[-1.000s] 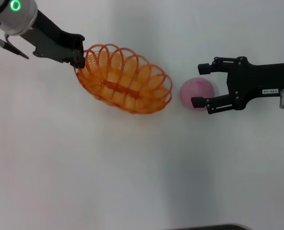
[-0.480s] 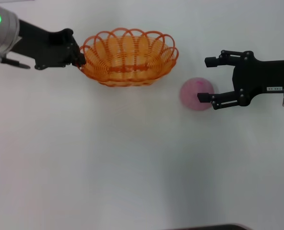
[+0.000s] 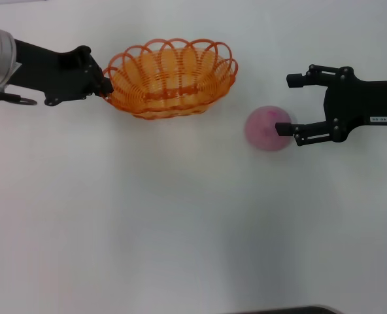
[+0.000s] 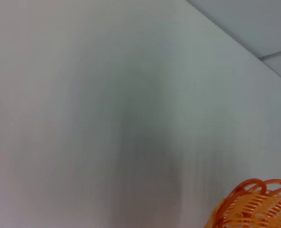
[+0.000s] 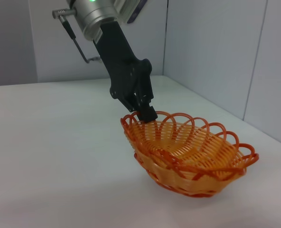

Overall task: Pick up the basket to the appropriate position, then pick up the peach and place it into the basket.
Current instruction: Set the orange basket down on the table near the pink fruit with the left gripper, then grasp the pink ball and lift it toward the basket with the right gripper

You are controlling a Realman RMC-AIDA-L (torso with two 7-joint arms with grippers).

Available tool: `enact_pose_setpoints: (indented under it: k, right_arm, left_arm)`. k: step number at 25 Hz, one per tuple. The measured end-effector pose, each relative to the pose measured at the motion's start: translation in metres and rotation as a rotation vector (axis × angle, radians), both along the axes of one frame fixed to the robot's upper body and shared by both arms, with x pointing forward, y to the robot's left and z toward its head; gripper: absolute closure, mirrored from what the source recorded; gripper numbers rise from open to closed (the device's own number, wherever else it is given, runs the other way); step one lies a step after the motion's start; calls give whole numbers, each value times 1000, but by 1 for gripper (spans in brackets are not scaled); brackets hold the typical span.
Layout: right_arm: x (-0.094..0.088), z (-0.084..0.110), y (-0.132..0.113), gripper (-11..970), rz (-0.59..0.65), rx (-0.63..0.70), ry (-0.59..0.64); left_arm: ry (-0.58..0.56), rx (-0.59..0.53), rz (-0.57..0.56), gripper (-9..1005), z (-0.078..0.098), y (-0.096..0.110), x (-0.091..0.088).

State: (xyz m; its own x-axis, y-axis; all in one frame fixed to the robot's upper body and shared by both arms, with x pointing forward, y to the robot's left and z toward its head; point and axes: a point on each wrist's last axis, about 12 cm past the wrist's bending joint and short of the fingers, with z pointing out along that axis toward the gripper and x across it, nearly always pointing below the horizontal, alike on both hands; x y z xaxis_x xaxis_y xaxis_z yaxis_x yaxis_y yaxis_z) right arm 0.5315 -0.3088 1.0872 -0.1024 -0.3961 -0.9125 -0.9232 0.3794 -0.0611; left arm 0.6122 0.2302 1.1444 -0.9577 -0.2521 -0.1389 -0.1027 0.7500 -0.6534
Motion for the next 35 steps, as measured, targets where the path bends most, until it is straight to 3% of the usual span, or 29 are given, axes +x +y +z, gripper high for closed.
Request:
enact_pose_setpoints:
  k: [20, 25, 35]
  right_arm:
    - [-2, -2, 4, 19, 11, 6, -2]
    - [-3, -3, 6, 19, 12, 10, -3]
    - [-1, -2, 8, 19, -2, 33, 0]
  left_arm:
    - [-2, 47, 53, 846, -8, 28, -12]
    - [-10, 62, 75, 636, -8, 37, -15]
    - [-47, 111, 66, 414, -2, 46, -18]
